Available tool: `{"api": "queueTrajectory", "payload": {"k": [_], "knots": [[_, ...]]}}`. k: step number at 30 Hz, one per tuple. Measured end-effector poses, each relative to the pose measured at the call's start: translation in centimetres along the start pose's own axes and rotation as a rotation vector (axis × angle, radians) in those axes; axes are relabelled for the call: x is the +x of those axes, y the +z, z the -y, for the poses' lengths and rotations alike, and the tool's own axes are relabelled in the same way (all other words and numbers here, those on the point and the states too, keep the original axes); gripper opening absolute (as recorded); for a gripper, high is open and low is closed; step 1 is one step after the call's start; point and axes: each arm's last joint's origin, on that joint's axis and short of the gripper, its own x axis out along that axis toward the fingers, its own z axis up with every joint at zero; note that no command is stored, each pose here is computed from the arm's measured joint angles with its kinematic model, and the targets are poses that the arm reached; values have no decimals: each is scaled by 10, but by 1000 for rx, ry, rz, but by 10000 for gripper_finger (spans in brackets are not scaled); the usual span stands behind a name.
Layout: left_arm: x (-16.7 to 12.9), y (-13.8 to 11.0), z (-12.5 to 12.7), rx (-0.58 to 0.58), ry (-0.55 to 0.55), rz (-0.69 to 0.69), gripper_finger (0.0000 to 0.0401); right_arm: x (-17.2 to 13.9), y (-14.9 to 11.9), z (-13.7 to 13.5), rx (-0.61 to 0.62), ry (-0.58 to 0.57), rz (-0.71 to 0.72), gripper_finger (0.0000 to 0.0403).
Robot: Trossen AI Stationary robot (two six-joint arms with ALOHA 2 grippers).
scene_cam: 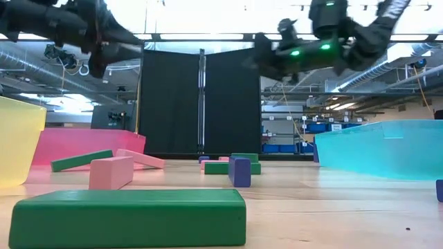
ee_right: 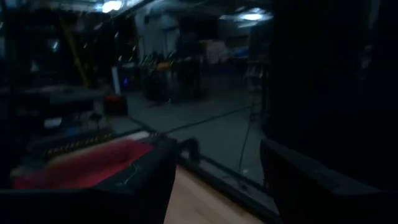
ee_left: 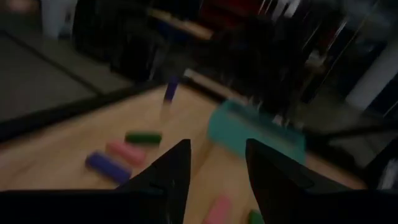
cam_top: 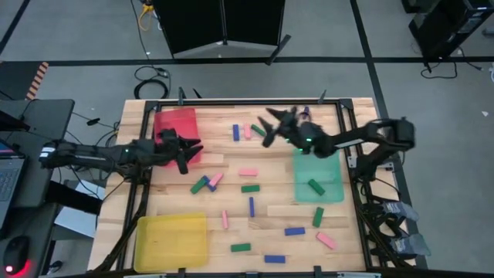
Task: Sort blocks
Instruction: Put the green block into the blue bin
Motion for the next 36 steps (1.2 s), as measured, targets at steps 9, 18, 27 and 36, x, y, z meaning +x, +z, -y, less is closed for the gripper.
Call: {"api": "queueTrajectory", "payload": {"k": [9, 18, 27, 36], "knots": [[15, -34, 4, 55, -26, -332, 161, -45, 8, 23, 25, -33, 33, 239], [14, -22, 53, 224, 40, -737, 179, -47, 1, 23, -4, -27, -23, 238], [16, -61, 83, 235, 227, -944, 180, -47, 1, 23, -15, -24, -30, 231], [17, -85, 87, 213, 369, -907, 188, -47, 1, 21, -28, 32, -31, 229]]}}
